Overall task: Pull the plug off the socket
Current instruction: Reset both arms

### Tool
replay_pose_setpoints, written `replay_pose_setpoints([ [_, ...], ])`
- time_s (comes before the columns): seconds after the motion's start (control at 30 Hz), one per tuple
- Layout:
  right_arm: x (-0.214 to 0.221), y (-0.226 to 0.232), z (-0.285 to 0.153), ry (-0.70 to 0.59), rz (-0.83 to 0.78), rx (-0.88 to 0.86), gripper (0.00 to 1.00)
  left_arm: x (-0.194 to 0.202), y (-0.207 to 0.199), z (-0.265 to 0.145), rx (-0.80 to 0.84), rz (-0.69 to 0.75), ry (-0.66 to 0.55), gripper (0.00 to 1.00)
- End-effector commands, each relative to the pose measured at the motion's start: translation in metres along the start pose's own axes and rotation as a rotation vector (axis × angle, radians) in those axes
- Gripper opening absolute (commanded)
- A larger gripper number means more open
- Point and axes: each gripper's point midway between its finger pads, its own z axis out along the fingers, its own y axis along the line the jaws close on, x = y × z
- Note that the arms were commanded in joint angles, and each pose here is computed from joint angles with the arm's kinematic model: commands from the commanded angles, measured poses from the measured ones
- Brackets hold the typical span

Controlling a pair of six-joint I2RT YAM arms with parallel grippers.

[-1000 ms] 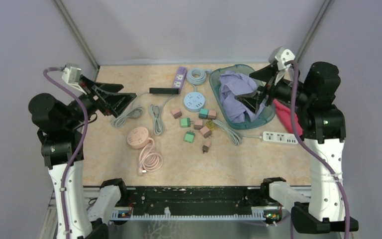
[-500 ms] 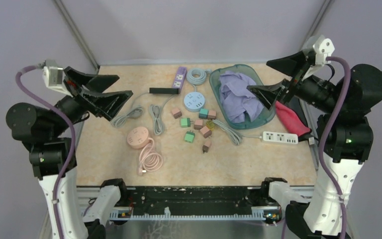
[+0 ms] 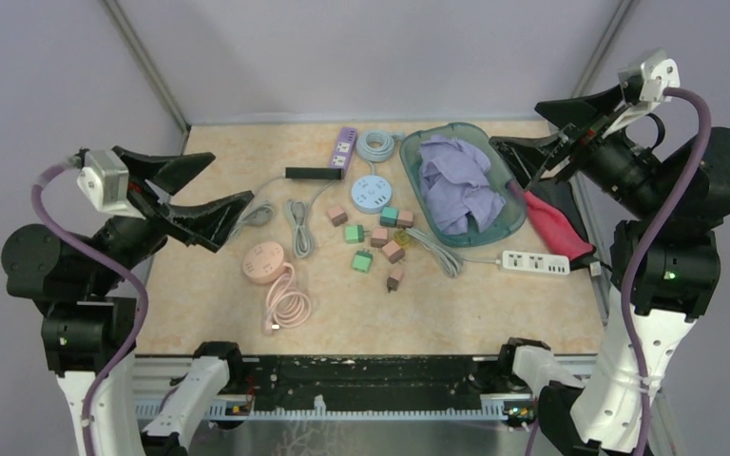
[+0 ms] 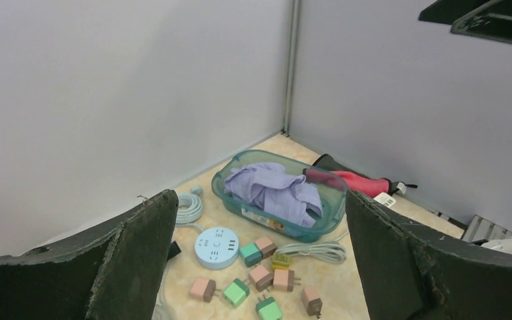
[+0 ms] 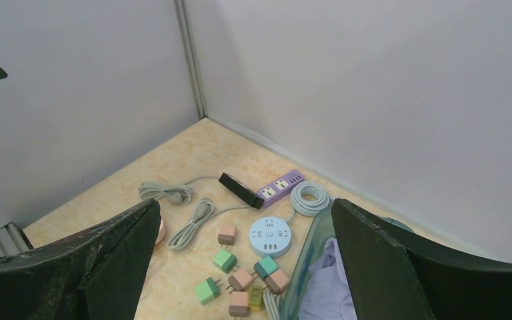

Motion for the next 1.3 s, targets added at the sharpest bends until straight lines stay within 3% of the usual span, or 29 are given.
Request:
replay_pose_setpoints([
  [0.0, -0.005, -0.002, 0.001, -0.022, -0.014, -0.009, 0.99, 0.021, 0.016, -0.003, -0.065, 0.036, 0.037, 1.0],
  [1.27, 0.011, -0.028, -0.013, 0.001, -0.064, 0.177, 0.99, 0.037, 0.017, 0.004, -0.03, 0.016, 0.039, 1.0],
])
